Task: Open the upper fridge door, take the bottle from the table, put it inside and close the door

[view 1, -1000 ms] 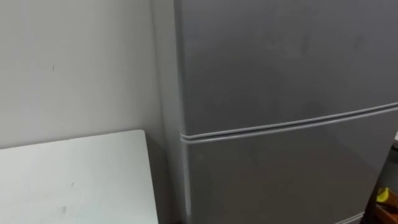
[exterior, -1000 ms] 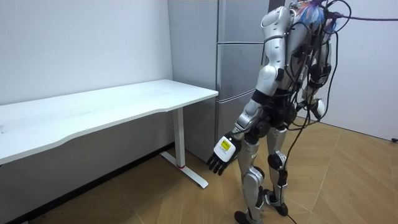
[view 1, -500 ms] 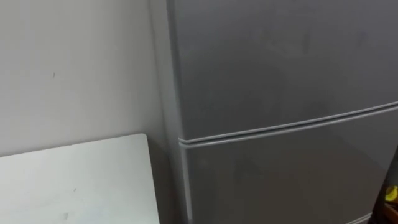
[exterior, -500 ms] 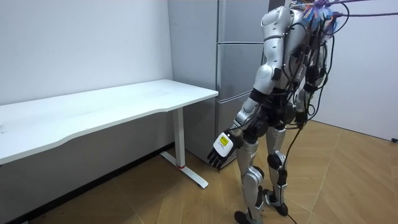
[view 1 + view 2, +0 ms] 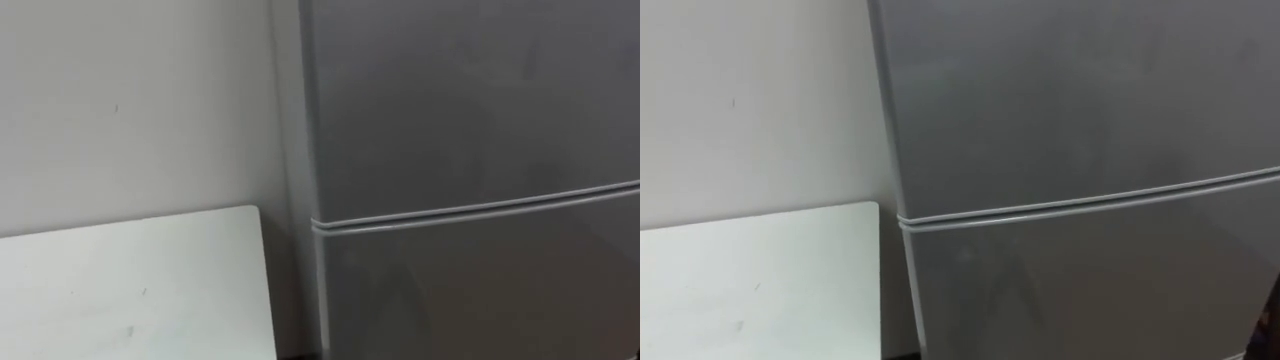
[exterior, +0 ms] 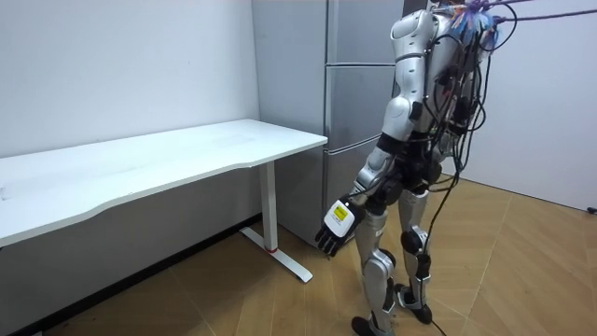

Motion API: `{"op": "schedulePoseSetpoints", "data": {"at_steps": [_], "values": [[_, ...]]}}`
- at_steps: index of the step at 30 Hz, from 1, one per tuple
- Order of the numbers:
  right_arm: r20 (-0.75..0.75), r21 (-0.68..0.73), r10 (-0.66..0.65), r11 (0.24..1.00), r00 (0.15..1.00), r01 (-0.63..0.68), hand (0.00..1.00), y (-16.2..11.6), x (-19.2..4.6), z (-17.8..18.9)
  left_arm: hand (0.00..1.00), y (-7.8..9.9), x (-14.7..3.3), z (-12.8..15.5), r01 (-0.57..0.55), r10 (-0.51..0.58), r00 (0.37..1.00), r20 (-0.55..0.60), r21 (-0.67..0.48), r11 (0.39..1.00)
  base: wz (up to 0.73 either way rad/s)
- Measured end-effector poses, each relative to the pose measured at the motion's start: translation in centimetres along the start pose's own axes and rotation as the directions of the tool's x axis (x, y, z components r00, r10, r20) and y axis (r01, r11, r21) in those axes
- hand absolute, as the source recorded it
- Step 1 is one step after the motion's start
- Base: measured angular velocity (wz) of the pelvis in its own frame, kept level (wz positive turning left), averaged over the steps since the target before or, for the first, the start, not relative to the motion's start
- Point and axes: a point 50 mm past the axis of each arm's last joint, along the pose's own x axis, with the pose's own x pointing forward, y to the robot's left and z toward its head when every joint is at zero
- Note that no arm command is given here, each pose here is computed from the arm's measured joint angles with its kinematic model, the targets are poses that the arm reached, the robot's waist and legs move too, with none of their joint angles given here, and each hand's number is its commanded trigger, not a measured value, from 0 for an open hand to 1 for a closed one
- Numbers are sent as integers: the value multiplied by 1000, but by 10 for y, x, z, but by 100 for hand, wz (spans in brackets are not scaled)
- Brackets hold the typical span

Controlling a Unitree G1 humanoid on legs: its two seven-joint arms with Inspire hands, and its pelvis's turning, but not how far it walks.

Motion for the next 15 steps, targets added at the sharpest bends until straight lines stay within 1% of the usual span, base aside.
{"op": "schedulePoseSetpoints", "data": {"at_steps": [3, 5, 11, 15], "values": [[18, -58, 26, 998, 1000, -25, 0, 0, 1, 2, 0, 0, 0, 1, 3, -3, 1000, 6, 29, 1000, 0], [35, -123, 47, 992, 998, -43, 0, 0, 2, 6, 0, 0, 2, 6, 6, -7, 1000, 17, 49, 999, 7], [32, -152, 92, 985, 995, -86, 0, 6, 7, 15, 0, 0, 3, 9, 4, -5, 1000, 24, 51, 999, 6], [19, -156, 99, 983, 995, -94, 0, 7, 7, 15, 0, 0, 3, 9, 3, -4, 1000, 17, 50, 999, 11]]}}
